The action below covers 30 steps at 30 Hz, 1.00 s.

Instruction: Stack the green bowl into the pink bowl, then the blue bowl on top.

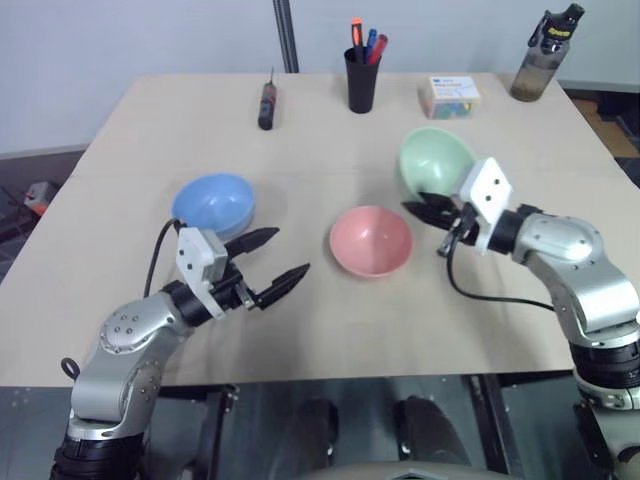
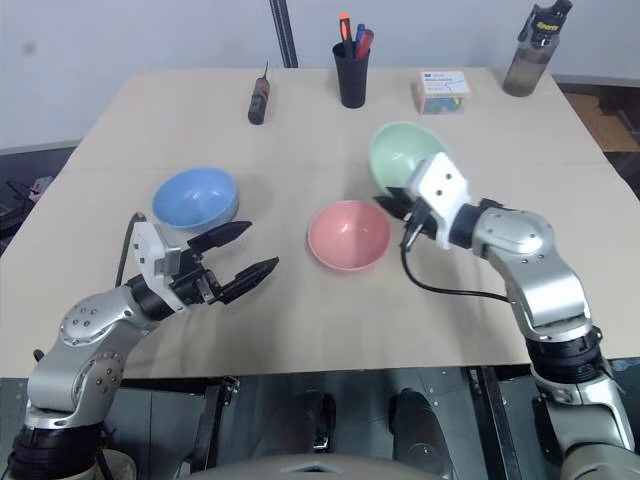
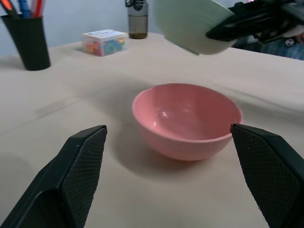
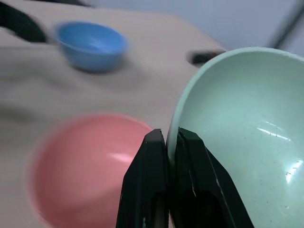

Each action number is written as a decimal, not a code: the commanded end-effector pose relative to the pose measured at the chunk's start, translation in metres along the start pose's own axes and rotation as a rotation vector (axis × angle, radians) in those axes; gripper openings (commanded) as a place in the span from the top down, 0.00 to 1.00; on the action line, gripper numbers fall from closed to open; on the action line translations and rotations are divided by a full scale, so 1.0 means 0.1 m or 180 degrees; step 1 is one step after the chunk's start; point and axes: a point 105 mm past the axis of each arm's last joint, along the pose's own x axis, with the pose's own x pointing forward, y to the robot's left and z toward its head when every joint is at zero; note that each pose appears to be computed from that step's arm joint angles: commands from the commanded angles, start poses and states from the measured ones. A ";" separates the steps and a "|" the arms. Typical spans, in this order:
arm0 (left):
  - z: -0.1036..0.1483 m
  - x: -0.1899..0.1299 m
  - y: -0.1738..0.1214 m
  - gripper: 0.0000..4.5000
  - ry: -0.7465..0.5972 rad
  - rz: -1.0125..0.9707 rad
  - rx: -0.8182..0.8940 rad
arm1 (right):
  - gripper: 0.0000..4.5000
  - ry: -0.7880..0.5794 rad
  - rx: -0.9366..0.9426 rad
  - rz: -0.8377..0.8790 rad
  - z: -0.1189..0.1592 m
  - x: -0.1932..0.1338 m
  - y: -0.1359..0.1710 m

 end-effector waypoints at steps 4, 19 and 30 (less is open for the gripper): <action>0.16 -0.04 -0.03 0.02 -0.0119 0.0072 0.0144 | 0.99 0.0036 -0.0064 0.0714 -0.01 0.15 0.41; 0.08 -0.27 0.65 0.02 0.0997 0.1588 0.0937 | 0.02 -0.0293 -0.0001 0.0526 0.15 0.05 0.19; -0.16 -0.14 0.95 0.08 0.2583 0.1269 0.2031 | 0.00 -0.0425 -0.0101 0.0420 0.25 -0.01 0.13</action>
